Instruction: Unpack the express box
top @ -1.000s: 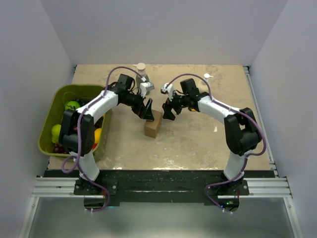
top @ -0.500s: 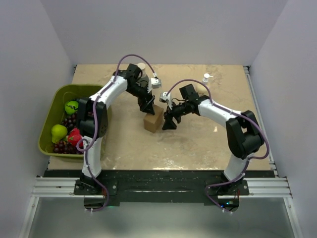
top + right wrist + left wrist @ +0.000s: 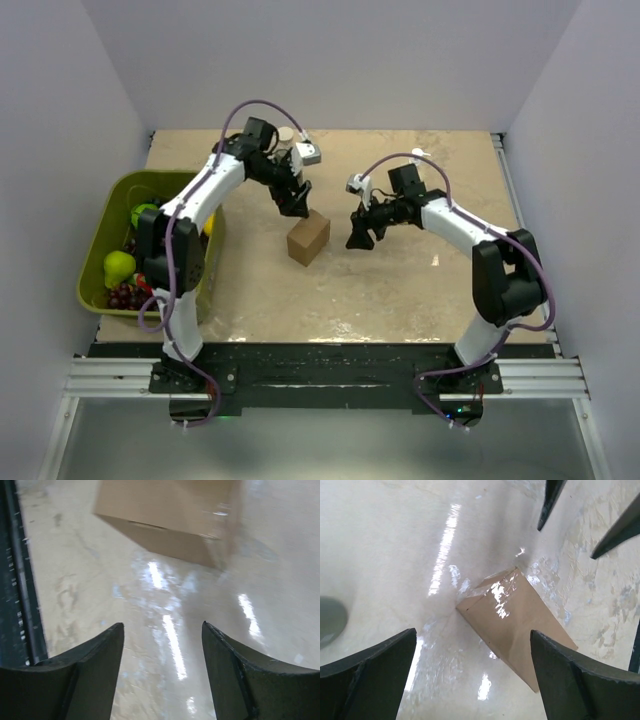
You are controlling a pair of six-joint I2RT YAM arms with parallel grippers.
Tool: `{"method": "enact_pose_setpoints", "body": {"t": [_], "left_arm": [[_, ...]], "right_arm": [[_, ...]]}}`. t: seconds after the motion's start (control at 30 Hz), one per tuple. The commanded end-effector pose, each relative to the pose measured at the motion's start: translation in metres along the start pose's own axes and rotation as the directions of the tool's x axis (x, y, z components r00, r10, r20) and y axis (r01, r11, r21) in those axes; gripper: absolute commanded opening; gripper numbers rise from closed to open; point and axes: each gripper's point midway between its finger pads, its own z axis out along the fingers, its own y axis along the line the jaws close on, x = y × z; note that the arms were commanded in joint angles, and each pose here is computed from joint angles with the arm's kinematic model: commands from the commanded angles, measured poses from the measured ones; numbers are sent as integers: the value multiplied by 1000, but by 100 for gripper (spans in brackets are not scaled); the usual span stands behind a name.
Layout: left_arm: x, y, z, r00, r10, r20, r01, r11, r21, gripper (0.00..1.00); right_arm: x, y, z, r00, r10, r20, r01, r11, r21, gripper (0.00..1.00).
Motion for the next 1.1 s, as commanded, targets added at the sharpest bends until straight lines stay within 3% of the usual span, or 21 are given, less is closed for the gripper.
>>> {"method": "enact_pose_setpoints", "body": {"t": [0.0,0.03,0.13,0.27,0.47,0.6,0.87,1.07], "left_arm": [[-40,7,-62,980,-92,179,128,971,-202,100],[-50,2,-77,976,-47,213,99,965,-242,100],[-27,-18,-79,980,-46,194,95,963,-251,100],[22,-43,-64,978,-165,130,190,958,-213,97],[72,-63,-53,968,-247,44,251,946,-206,70],[79,-56,-41,970,-240,38,243,951,-193,59],[67,-26,-13,977,-211,41,214,968,-128,56],[69,2,-11,980,-198,18,198,957,-212,57]], "right_arm": [[-25,-42,-7,998,-23,64,10,982,190,65],[-34,-54,-6,995,-50,86,28,971,237,64],[-39,-93,5,993,16,115,-55,935,351,65],[-52,-142,14,987,68,143,-130,864,486,61],[-58,-176,27,985,66,161,-144,826,544,60],[-67,-158,37,991,21,131,-85,859,505,60],[-42,-88,63,999,5,33,-18,920,391,60],[-31,-64,52,999,42,11,-43,911,410,60]]}}
